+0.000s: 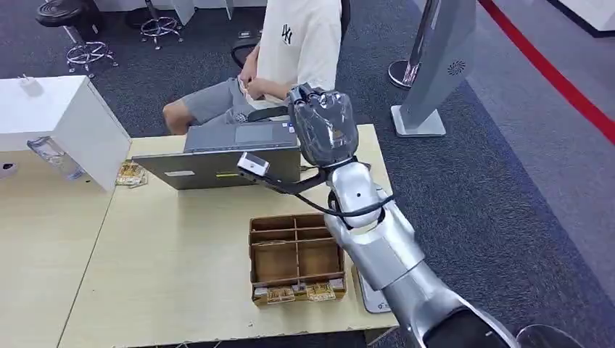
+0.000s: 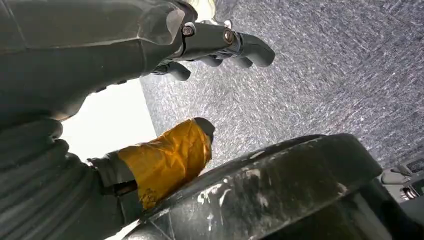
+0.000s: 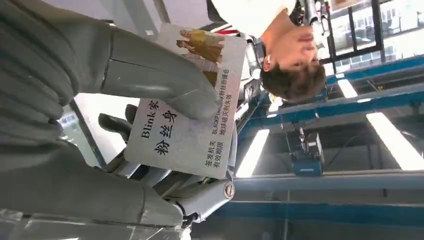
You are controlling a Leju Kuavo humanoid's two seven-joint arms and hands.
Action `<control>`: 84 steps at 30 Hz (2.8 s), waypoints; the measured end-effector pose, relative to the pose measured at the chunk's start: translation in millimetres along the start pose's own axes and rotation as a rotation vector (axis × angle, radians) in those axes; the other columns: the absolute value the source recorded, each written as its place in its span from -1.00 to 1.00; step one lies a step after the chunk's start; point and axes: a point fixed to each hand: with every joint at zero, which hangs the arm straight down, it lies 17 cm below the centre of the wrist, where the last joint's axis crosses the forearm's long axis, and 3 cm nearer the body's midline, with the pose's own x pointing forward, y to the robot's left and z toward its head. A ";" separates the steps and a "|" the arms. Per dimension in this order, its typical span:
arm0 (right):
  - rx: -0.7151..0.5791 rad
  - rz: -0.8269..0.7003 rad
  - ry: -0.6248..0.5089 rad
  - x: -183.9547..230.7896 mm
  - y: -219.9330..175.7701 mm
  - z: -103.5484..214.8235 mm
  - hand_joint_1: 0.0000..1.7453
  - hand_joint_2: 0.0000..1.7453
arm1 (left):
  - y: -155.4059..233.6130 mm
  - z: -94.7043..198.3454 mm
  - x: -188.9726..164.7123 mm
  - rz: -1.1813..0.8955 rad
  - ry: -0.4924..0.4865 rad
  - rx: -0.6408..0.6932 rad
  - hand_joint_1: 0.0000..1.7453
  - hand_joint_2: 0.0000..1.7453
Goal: Pass the card to the sensor for recognition and then transmit it.
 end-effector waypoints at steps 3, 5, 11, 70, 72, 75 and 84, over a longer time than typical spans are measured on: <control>0.033 0.015 -0.037 6.4 12.5 3.4 1.00 1.00 | 0.9 0.0 0.2 -0.013 0.001 0.001 -1.00 1.00; 0.053 0.026 -0.051 7.5 20.1 5.6 1.00 1.00 | 0.4 0.1 0.2 -0.018 0.000 -0.002 -1.00 1.00; 0.147 0.080 -0.081 9.8 54.6 17.6 1.00 1.00 | 2.1 0.2 1.8 -0.034 -0.004 0.000 -1.00 1.00; -0.273 -0.280 -0.036 18.3 -141.4 115.6 -1.00 1.00 | -7.1 -0.3 -10.0 0.060 0.025 0.005 -1.00 1.00; -0.259 -0.259 -0.005 8.2 -141.9 126.1 -1.00 1.00 | -6.3 -0.5 -9.9 0.068 0.025 0.008 -1.00 1.00; -0.242 -0.248 0.024 0.5 -141.7 138.2 -1.00 1.00 | -4.9 -0.8 -9.0 0.072 0.019 0.014 -1.00 1.00; -0.214 -0.221 0.059 -9.7 -140.3 150.9 -1.00 1.00 | -3.8 -0.9 -8.6 0.077 0.018 0.019 -1.00 1.00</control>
